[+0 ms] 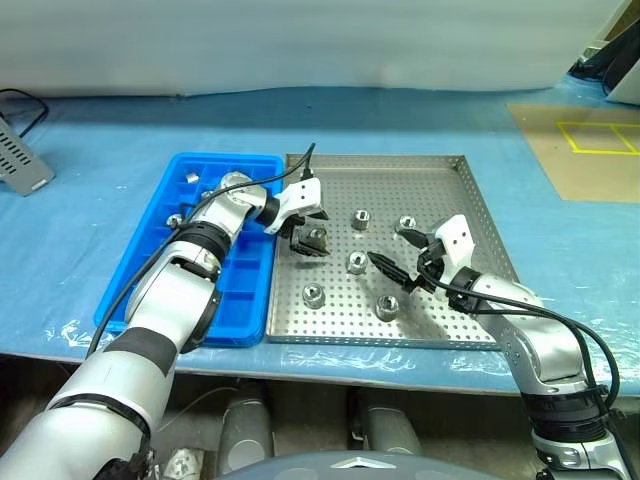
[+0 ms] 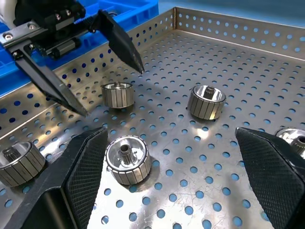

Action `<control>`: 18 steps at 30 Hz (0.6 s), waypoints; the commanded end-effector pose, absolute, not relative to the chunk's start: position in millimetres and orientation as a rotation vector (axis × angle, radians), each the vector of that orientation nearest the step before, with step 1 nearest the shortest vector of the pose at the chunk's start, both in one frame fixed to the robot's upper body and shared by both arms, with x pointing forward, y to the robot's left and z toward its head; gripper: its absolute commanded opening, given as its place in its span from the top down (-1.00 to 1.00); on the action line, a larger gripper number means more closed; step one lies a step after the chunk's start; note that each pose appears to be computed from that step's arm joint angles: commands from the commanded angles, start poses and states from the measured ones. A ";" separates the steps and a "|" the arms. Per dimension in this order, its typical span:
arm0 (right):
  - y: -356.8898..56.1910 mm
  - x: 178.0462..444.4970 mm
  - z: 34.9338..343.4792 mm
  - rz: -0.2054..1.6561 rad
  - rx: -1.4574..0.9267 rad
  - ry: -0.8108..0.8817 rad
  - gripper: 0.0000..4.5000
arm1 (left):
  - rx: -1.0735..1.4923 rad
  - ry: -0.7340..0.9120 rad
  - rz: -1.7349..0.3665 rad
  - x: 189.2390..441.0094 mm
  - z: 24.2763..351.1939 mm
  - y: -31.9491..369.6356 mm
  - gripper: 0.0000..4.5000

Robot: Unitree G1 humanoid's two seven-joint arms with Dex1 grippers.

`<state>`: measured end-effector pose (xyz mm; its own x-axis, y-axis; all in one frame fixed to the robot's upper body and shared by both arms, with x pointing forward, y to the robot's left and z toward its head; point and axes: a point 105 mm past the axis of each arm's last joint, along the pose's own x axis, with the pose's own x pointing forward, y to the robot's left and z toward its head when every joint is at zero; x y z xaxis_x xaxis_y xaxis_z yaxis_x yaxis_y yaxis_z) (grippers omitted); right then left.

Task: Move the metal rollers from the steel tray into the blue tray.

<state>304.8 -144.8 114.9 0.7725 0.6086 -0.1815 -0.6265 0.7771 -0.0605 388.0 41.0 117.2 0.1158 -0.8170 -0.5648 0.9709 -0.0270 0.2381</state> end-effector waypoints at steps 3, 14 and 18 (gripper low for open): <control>-149.0 303.3 127.2 0.647 -0.149 0.113 -0.99 | 0.767 0.309 -1.369 399.2 113.6 45.2 -1.00; -151.8 301.2 122.4 0.618 -0.163 0.131 -0.99 | 0.713 0.395 -1.320 398.9 93.2 45.0 -1.00; -151.2 301.2 122.0 0.614 -0.164 0.132 -1.00 | 0.741 0.417 -1.363 393.4 87.8 50.2 -0.72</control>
<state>302.1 -153.3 108.3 0.8034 0.5563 -0.2123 -0.5811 0.8103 -0.0759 397.1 43.7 96.7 0.2056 -0.7364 -0.6446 0.9647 0.0416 0.2601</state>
